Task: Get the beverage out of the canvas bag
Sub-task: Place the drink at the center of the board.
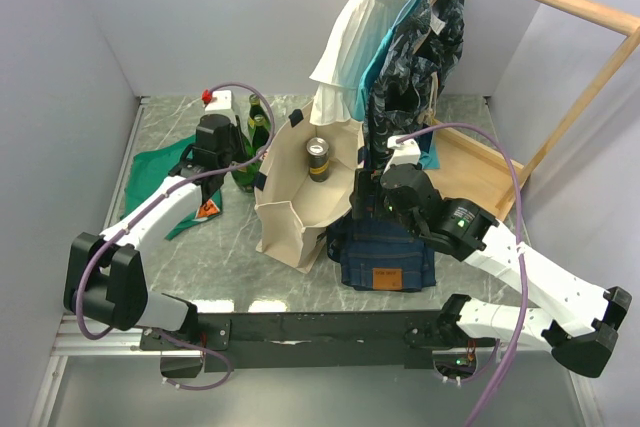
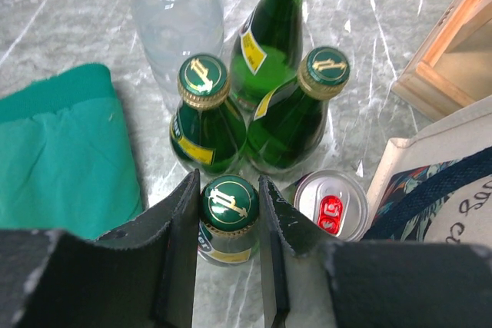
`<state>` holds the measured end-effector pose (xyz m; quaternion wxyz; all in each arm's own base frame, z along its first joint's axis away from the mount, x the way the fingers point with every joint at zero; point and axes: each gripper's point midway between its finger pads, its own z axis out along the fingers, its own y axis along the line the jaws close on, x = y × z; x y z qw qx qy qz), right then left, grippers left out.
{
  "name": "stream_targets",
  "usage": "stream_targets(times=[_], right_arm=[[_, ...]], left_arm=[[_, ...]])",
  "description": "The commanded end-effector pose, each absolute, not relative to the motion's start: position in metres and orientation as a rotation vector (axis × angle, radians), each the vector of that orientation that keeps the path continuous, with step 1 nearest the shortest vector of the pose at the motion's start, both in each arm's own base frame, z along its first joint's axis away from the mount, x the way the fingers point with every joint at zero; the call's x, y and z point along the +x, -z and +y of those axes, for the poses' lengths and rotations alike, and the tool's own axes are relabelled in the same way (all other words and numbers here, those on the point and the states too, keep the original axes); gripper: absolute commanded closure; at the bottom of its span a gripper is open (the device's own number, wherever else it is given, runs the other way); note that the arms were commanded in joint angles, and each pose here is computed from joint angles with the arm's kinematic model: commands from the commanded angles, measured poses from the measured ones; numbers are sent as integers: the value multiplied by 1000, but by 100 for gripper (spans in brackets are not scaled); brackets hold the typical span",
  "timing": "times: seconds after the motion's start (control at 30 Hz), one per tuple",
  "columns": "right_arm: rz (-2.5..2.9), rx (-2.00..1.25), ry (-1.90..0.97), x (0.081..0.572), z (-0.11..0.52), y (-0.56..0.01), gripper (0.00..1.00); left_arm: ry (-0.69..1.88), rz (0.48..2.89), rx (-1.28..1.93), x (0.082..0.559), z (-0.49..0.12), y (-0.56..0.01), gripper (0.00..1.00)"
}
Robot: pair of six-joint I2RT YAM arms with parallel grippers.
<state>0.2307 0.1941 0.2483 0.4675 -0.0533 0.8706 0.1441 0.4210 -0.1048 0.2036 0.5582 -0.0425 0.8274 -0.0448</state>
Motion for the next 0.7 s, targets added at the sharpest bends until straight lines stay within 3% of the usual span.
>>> stream_targets(times=[0.0, 0.67], right_arm=[[2099, -111, -356, 234, 191, -260, 5], [2107, -121, -351, 235, 193, -258, 5]], left_arm=[[178, 1682, -96, 442, -112, -280, 99], [175, 1674, -89, 441, -111, -273, 99]])
